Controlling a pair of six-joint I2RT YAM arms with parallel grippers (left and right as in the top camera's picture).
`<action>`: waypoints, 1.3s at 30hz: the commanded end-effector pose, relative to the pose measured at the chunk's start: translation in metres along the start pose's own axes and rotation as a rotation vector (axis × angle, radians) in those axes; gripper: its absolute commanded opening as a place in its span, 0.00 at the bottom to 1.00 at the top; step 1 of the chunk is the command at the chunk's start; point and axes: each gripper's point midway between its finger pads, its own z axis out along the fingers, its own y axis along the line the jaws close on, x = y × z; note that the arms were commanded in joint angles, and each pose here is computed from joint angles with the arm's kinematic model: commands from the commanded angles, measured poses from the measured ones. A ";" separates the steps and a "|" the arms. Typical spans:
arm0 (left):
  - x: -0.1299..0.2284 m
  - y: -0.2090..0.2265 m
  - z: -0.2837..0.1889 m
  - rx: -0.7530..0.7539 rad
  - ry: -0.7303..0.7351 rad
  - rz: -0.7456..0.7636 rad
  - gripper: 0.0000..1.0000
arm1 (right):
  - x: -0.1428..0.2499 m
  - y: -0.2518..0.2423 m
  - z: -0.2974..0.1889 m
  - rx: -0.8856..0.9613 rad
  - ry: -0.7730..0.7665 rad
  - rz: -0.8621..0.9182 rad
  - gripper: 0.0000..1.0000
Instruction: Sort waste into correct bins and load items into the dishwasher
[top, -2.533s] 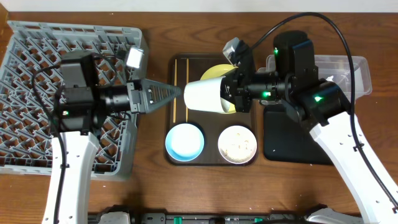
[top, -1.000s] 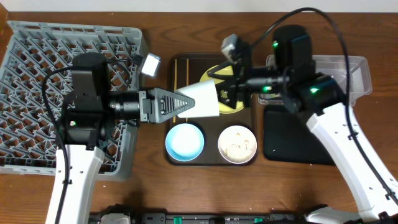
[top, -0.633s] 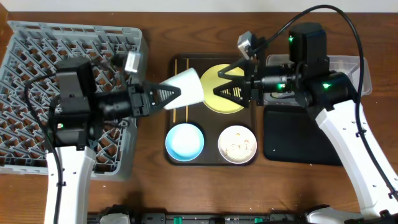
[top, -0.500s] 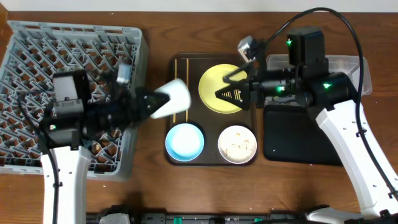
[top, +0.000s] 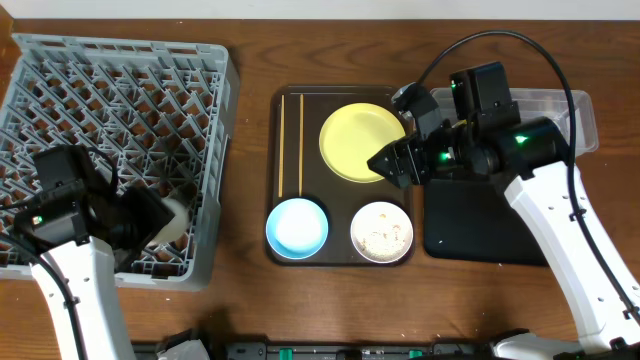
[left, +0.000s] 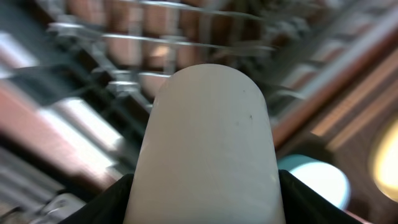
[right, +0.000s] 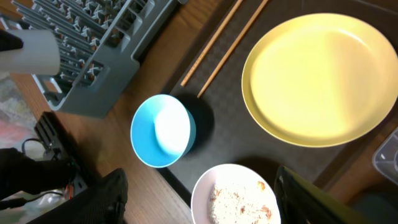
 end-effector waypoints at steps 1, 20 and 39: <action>-0.018 0.040 -0.010 -0.224 -0.122 -0.070 0.40 | 0.002 -0.003 0.007 0.011 0.016 0.003 0.77; -0.019 0.037 0.044 -0.207 -0.046 -0.131 0.83 | 0.006 -0.002 0.007 0.009 0.033 0.014 0.77; 0.039 -0.105 -0.024 0.219 0.024 0.602 0.92 | 0.027 -0.024 0.042 0.224 0.129 0.345 0.70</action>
